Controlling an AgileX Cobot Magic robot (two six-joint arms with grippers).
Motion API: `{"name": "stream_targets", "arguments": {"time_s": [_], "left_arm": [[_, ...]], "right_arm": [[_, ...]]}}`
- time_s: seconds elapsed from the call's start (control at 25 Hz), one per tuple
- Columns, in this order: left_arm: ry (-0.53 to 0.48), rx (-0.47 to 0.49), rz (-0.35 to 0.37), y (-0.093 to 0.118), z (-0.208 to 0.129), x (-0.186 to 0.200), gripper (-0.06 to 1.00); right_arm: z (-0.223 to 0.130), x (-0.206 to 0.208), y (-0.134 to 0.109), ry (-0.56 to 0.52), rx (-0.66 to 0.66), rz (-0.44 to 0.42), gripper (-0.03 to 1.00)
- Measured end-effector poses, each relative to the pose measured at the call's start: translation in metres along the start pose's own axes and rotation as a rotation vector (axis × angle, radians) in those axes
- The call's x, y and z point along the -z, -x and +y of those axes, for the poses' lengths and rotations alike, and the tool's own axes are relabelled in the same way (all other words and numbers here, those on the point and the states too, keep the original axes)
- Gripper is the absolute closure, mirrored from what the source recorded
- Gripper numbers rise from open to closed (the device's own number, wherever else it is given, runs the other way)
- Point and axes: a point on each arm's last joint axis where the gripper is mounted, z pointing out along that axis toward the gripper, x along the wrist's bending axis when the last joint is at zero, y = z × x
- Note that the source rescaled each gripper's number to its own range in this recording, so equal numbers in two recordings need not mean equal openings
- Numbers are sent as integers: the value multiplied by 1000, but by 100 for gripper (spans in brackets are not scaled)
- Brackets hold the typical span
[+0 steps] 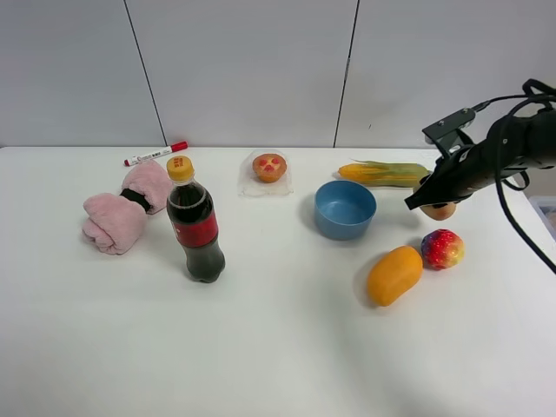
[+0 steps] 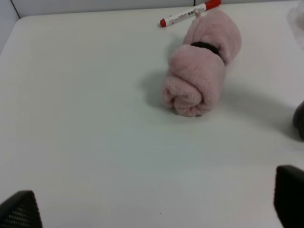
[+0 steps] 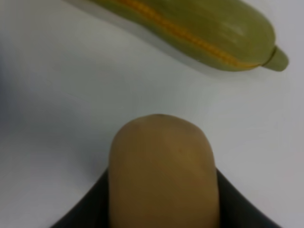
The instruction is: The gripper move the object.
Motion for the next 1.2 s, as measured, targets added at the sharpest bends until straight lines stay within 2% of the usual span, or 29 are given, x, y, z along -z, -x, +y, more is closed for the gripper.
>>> {"name": "stream_targets", "arguments": {"time_s": [0.12,0.32,0.4,0.48,0.6,0.68,0.72,0.96,1.2], "left_arm": [[0,0,0,0,0,0,-6],[0,0,0,0,0,0,-6],[0,0,0,0,0,0,-6],[0,0,0,0,0,0,-6],[0,0,0,0,0,0,-6],[0,0,0,0,0,0,-6],[0,0,0,0,0,0,-6],[0,0,0,0,0,0,-6],[0,0,0,0,0,0,-6]], "right_arm": [[-7,-21,-5,-25,3,12,97],[-8,-33,-10,-6,-21,11,97],[-9,-36,-10,-2,-26,8,91],[-9,-37,-10,3,-28,5,74],[-8,-38,-10,10,-30,2,36],[-8,-38,-10,11,-32,1,23],[-8,-38,-10,11,-36,2,20],[-3,-20,-9,6,-64,18,15],[13,51,-8,19,-99,64,15]]}}
